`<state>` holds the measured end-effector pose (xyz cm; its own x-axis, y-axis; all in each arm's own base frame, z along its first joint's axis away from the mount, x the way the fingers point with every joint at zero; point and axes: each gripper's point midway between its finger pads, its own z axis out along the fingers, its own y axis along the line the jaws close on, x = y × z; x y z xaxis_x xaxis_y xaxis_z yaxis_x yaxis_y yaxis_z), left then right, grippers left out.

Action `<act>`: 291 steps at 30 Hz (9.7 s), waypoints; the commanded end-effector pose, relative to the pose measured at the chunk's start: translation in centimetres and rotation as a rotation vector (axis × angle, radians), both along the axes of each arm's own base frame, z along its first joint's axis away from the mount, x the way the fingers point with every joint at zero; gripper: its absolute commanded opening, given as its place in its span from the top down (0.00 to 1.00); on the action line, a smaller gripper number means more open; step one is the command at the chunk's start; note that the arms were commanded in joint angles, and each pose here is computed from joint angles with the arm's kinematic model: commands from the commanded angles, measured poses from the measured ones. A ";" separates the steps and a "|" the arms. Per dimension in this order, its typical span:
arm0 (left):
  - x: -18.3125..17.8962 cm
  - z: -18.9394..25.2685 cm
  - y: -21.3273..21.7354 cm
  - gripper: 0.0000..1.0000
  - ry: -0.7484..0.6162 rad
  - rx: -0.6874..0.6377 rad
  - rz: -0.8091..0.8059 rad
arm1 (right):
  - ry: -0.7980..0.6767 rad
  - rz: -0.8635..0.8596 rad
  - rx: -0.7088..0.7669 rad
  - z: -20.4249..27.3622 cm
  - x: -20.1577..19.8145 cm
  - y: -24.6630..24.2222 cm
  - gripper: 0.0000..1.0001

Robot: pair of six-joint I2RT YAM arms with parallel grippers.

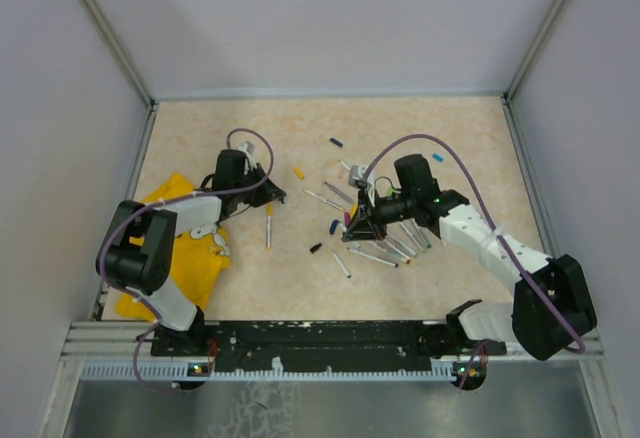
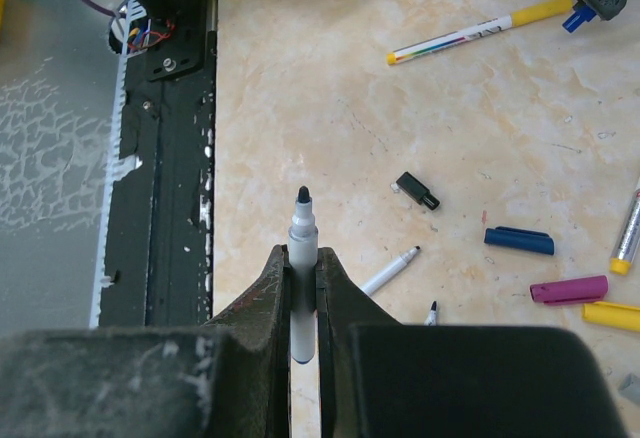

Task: Open the pen caps
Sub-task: Place the pen cap at the center of the board, then place the pen at the center of the board, then pick up the pen from the center of the board.

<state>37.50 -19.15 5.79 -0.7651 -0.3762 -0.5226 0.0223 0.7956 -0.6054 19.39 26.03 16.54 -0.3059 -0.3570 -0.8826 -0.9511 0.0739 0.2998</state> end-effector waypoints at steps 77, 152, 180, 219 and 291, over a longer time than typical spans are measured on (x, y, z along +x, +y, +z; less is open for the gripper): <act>4.5 5.5 2.0 0.58 -0.106 0.160 0.032 | -0.087 0.002 0.033 2.2 0.9 0.2 1.00; -6.7 21.5 5.5 0.00 -0.679 0.325 -0.192 | -0.252 -0.101 -0.139 0.4 4.7 -0.4 1.00; -6.8 21.3 5.9 0.00 -0.685 0.335 -0.175 | -0.289 -0.126 -0.424 -4.3 12.2 4.5 1.00; -6.9 21.6 7.2 0.00 -0.710 0.378 -0.111 | -0.158 -0.249 -0.651 -11.0 15.1 9.9 0.64; -11.0 11.7 2.9 0.02 -0.428 -0.049 -0.129 | -0.321 -0.292 -0.021 7.1 5.3 -5.1 0.67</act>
<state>25.88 -16.76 17.98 -0.5429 -0.3035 -0.7831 0.4033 0.7236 -0.5601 24.34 20.58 22.77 -0.1607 -0.3297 -0.9303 -0.9251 0.3788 0.0255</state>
